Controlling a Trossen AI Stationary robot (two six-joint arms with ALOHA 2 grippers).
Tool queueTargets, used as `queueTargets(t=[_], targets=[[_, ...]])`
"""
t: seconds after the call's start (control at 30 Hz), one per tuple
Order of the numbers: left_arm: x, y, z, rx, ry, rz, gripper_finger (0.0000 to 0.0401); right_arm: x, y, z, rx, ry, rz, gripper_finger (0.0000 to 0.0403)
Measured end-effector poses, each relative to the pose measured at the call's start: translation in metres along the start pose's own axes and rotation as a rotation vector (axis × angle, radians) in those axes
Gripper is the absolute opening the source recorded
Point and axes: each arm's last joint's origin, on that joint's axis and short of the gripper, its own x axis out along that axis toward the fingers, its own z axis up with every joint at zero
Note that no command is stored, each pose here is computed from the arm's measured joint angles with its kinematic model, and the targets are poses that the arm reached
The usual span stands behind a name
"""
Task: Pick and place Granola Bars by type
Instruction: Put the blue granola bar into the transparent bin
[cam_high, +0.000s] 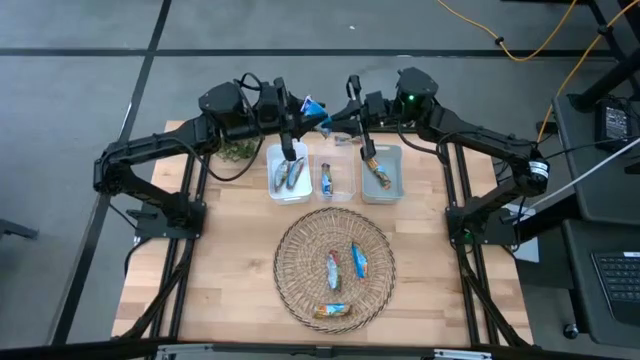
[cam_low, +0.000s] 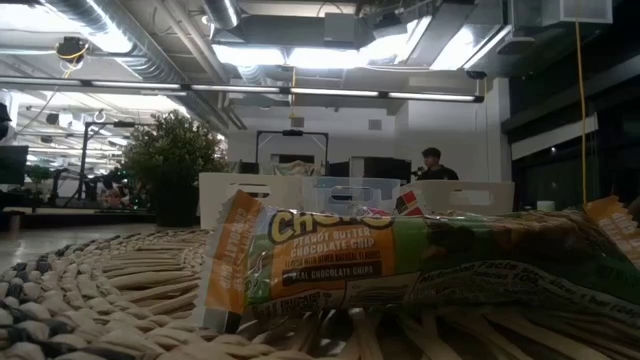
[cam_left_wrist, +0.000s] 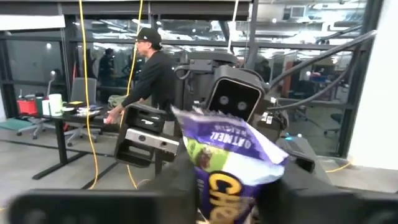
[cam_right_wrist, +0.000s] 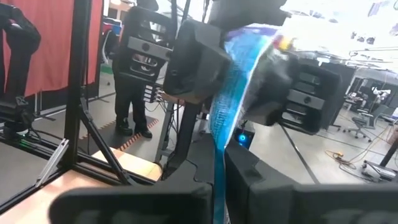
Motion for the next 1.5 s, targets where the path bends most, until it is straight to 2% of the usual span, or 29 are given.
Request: queueTargets(t=[0.1, 0.27, 0.53, 0.73, 0.9, 1.07, 1.3, 1.4, 1.5], targets=[[0.0, 0.0, 0.0, 0.026, 0.0, -0.003, 0.0029, 0.0, 0.0, 0.0, 0.005, 0.0, -0.003, 0.0034], [0.0, 0.0, 0.0, 0.019, -0.001, 0.005, 0.0026, 0.0, -0.001, 0.0, 0.035, 0.003, -0.022, 0.0054], [0.0, 0.0, 0.0, 0.014, 0.001, -0.002, 0.0022, -0.005, 0.003, 0.007, 0.059, -0.008, 0.006, 0.0058], [0.0, -0.001, -0.003, 0.005, 0.034, 0.007, 0.0024, -0.026, 0.008, 0.044, 0.009, 0.068, -0.073, 0.01], [-0.008, -0.002, 0.003, 0.012, 0.028, 0.002, 0.0023, -0.051, 0.018, 0.069, 0.057, 0.221, -0.16, 0.0143], [-0.017, -0.003, 0.008, 0.011, 0.037, 0.003, 0.0023, -0.084, 0.04, 0.087, 0.165, 0.395, -0.374, 0.0155], [-0.027, -0.002, 0.006, -0.032, 0.11, 0.041, 0.0023, -0.123, 0.074, 0.07, 0.349, 0.811, -0.685, 0.0142], [-0.027, 0.001, 0.003, -0.052, 0.138, 0.056, 0.0023, -0.131, 0.085, 0.053, 0.396, 0.913, -0.736, 0.0136], [-0.023, 0.009, -0.002, -0.144, 0.208, 0.087, 0.0023, -0.135, 0.096, 0.033, 0.455, 0.935, -0.744, 0.0134]])
